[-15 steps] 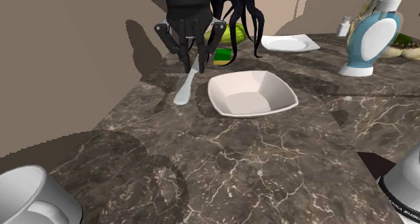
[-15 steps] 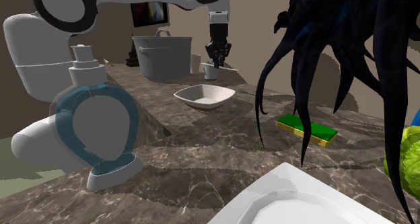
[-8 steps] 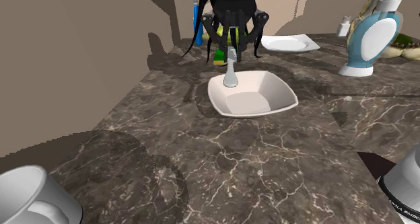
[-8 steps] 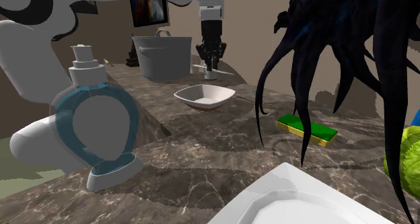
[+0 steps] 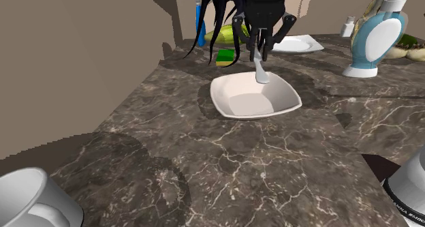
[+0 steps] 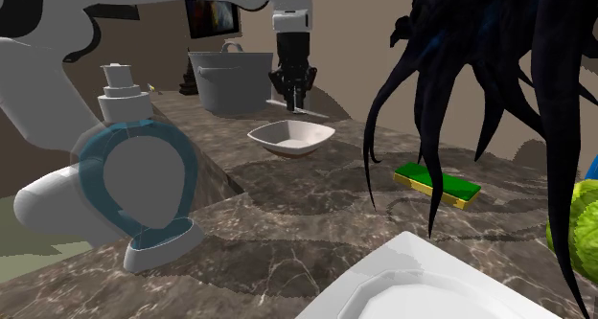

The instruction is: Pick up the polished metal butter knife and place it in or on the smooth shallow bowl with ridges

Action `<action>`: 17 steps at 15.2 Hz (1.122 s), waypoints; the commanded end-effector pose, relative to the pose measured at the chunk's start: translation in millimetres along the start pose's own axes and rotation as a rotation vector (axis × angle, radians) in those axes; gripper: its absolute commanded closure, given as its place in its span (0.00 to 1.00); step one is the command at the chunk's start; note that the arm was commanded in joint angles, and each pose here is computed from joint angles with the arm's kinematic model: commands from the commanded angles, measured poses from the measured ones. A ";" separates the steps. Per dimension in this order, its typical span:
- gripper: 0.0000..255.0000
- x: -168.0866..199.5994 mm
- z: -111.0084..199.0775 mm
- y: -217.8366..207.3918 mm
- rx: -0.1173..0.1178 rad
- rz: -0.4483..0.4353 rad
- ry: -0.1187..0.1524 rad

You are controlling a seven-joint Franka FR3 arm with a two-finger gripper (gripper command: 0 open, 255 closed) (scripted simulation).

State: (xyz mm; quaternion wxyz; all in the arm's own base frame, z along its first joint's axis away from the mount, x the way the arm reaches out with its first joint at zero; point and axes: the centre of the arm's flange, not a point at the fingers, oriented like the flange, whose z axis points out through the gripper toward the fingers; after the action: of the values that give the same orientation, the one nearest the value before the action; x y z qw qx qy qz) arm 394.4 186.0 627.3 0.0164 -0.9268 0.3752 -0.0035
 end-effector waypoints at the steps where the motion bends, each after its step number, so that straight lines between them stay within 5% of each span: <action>1: 1.00 0.9 9.6 1.3 0.000 0.000 0.000; 12: 1.00 1.3 68.1 3.3 0.000 0.000 0.000; 17: 1.00 1.3 68.1 3.3 0.000 0.000 0.000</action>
State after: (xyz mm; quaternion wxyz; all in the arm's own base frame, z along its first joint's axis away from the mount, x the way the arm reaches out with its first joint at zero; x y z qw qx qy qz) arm 393.8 184.8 561.0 0.0169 -0.9269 0.3750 -0.0049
